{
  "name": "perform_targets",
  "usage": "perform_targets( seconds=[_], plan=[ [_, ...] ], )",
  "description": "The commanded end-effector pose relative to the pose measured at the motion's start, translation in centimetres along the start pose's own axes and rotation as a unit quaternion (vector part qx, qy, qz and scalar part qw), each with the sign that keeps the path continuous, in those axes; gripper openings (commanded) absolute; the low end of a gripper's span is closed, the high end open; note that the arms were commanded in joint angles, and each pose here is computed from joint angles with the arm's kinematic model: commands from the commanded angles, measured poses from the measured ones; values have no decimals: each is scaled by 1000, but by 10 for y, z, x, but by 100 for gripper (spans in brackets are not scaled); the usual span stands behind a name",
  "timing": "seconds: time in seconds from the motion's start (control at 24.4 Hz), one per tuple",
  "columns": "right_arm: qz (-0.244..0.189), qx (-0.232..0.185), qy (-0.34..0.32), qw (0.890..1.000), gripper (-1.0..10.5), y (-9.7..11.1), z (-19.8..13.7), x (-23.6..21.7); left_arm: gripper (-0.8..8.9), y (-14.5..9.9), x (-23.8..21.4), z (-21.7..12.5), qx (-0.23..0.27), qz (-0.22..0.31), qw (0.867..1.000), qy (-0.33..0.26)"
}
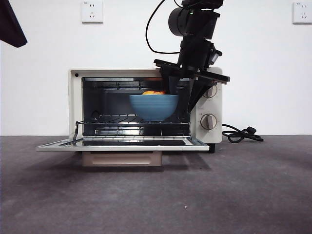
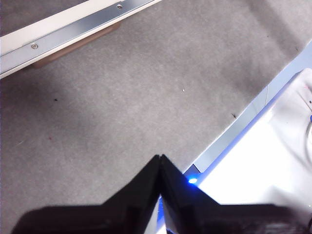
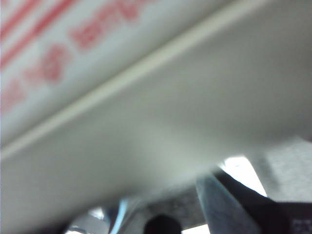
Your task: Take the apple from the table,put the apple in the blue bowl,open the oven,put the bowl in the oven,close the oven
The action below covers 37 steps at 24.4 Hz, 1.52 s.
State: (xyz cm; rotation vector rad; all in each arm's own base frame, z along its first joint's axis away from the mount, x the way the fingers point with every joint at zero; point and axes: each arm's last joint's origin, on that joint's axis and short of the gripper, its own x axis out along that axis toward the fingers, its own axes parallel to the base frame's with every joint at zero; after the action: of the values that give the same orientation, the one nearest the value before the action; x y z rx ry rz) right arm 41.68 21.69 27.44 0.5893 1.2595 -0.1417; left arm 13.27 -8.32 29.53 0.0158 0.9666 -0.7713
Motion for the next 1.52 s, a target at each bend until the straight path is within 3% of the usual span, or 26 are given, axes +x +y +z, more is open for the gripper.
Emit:
perform_targets(
  seconds=[0.04,0.16,0.49,0.61,0.78,0.86,0.94,1.07,1.15,1.27,1.52],
  plan=[
    [20,-19,-28,999,252,9,2,-20,-5,0,0,0,7,-1,1000,-1],
    [7,-25,-31,999,252,8,1,-35,-5,0,0,0,7,-1,1000,-1],
    [35,-55,-73,995,253,16,6,-58,-5,0,0,0,7,-1,1000,-2],
    [37,-80,-75,993,252,16,6,-65,-5,0,0,0,7,-1,1000,-1],
    [52,-155,-88,983,252,23,-3,-90,-5,0,0,3,15,12,1000,-14],
    [53,-207,-95,972,253,25,-11,-109,-5,2,0,5,20,38,999,-24],
    [80,-267,-116,953,253,31,-21,-130,-5,5,1,9,19,65,997,-38],
    [121,-317,-141,930,269,33,-36,-166,-6,13,3,16,7,68,996,-60],
    [132,-352,-158,913,352,33,-49,-184,-6,20,4,19,-10,65,996,-67],
    [132,-387,-191,892,445,29,-65,-210,-6,40,8,23,-52,76,994,-61],
    [169,-446,-223,850,420,17,-102,-262,-6,92,23,31,-152,60,984,-66]
  ],
)
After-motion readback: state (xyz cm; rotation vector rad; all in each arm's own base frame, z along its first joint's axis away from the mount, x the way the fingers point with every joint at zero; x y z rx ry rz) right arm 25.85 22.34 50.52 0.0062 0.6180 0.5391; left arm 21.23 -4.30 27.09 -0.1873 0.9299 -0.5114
